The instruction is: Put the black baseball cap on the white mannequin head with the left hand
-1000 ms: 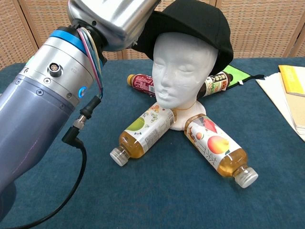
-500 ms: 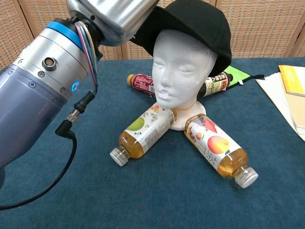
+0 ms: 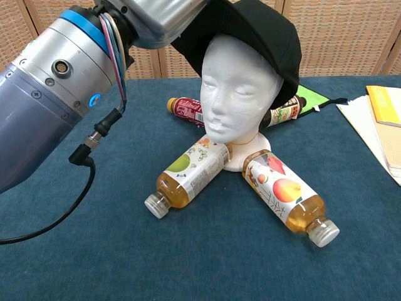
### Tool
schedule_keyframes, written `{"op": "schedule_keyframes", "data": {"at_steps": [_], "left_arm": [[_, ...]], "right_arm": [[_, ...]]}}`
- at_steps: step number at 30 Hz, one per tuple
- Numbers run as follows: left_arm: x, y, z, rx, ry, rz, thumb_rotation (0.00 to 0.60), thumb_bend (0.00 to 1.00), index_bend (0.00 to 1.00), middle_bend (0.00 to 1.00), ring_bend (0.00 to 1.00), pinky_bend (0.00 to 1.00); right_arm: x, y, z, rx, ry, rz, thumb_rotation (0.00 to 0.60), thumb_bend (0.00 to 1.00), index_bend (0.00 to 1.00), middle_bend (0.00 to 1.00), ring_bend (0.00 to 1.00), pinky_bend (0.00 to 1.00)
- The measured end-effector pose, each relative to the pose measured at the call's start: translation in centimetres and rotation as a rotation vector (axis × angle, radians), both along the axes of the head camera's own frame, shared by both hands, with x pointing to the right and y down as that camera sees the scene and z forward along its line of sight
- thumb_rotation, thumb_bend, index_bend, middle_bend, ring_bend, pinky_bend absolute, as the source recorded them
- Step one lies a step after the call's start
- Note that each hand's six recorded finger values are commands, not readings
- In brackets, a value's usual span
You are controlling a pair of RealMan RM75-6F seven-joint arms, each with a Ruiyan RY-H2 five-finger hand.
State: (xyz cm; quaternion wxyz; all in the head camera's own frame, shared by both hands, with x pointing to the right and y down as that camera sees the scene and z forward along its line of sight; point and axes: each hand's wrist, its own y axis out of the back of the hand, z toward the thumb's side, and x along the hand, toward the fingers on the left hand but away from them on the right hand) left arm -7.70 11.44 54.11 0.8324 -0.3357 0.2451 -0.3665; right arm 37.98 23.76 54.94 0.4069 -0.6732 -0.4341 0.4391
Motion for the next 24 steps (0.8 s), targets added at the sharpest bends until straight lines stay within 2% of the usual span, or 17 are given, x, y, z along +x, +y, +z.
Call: {"op": "schedule_keyframes", "data": {"at_steps": [9, 11, 16, 19, 24], "left_arm": [[-0.2, 0.2, 0.2, 0.008, -0.031, 0.041, 0.600, 0.89, 0.76, 0.97, 0.97, 0.87], [-0.3, 0.2, 0.4, 0.007, -0.038, 0.046, 0.600, 0.86, 0.70, 0.96, 0.97, 0.87], [-0.6, 0.5, 0.5, 0.008, -0.047, 0.062, 0.600, 0.70, 0.40, 0.95, 0.96, 0.86], [-0.9, 0.5, 0.6, 0.011, -0.056, 0.064, 0.600, 0.65, 0.30, 0.95, 0.96, 0.86], [-1.1, 0.5, 0.5, 0.011, -0.052, 0.066, 0.600, 0.57, 0.20, 0.95, 0.96, 0.86]], "right_arm": [[0.0, 0.0, 0.0, 0.001, 0.001, 0.000, 0.600, 0.05, 0.00, 0.00, 0.00, 0.00], [0.0, 0.0, 0.0, 0.001, 0.001, 0.000, 0.600, 0.05, 0.00, 0.00, 0.00, 0.00], [0.0, 0.0, 0.0, 0.001, 0.002, -0.001, 0.600, 0.05, 0.00, 0.00, 0.00, 0.00], [-0.1, 0.0, 0.0, 0.001, 0.003, -0.002, 0.600, 0.05, 0.00, 0.00, 0.00, 0.00], [-0.1, 0.0, 0.0, 0.002, 0.000, -0.001, 0.600, 0.05, 0.00, 0.00, 0.00, 0.00]]}}
